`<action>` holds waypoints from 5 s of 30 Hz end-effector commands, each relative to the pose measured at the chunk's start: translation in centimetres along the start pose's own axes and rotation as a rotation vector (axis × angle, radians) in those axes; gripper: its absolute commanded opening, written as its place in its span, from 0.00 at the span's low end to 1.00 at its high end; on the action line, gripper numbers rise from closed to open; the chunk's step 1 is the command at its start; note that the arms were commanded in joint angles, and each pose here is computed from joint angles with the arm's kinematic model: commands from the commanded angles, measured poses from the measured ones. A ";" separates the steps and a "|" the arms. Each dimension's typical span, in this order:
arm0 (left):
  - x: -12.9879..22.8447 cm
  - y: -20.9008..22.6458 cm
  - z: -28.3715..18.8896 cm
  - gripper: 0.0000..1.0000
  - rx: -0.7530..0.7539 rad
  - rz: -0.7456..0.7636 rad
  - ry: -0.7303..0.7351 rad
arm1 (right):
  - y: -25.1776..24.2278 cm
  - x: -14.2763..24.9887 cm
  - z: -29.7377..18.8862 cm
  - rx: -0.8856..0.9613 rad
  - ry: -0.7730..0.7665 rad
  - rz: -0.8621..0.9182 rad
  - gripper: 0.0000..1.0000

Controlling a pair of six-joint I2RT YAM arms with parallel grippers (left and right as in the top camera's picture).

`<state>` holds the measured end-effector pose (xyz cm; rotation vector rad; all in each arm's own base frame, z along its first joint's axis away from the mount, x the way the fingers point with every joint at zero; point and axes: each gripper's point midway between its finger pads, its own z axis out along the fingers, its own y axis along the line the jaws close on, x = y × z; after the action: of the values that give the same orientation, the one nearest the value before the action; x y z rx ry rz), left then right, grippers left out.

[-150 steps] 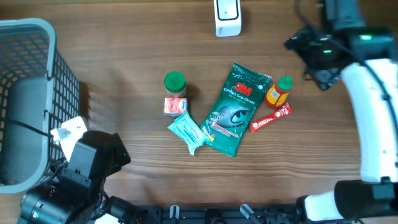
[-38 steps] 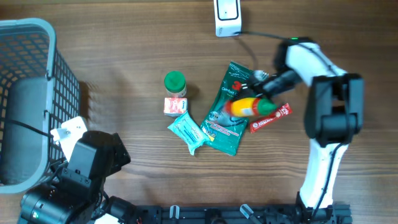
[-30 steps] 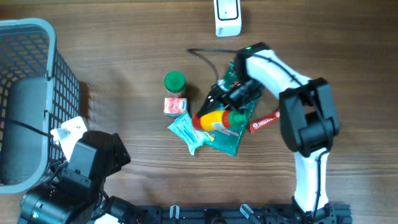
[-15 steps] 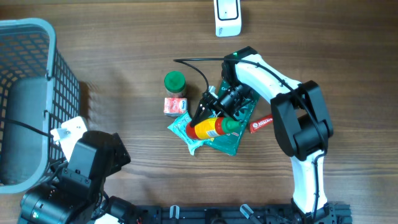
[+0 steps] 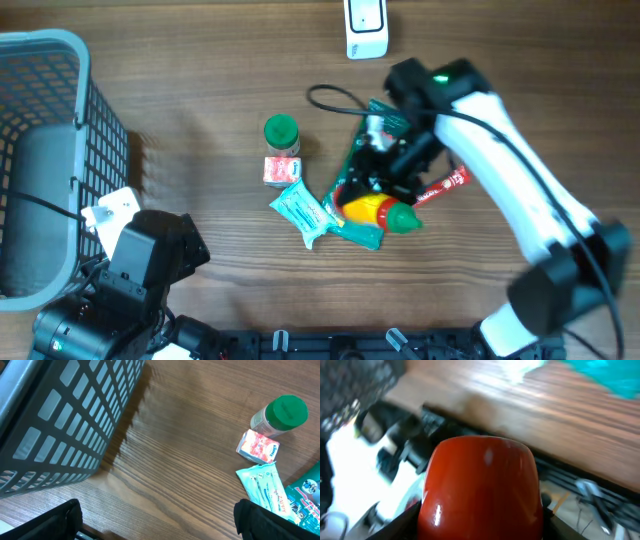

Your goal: Scan the item barcode

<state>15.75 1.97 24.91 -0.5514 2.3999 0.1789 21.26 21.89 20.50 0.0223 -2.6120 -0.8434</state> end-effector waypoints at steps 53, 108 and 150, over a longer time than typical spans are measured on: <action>0.0 0.1 0.0 1.00 0.002 -0.021 0.001 | -0.8 -42.0 -18.3 -0.001 -1.630 0.186 0.33; 0.1 0.1 0.0 1.00 0.002 -0.021 0.001 | -64.0 -0.2 -28.4 0.631 -1.057 1.761 0.35; 0.0 0.1 0.0 1.00 0.002 -0.021 0.001 | -19.0 -8.3 -29.5 0.180 -1.000 0.828 0.98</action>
<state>15.77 1.97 24.92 -0.5516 2.3991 0.1787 36.23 -14.81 31.69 -2.0398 -2.9302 -0.3014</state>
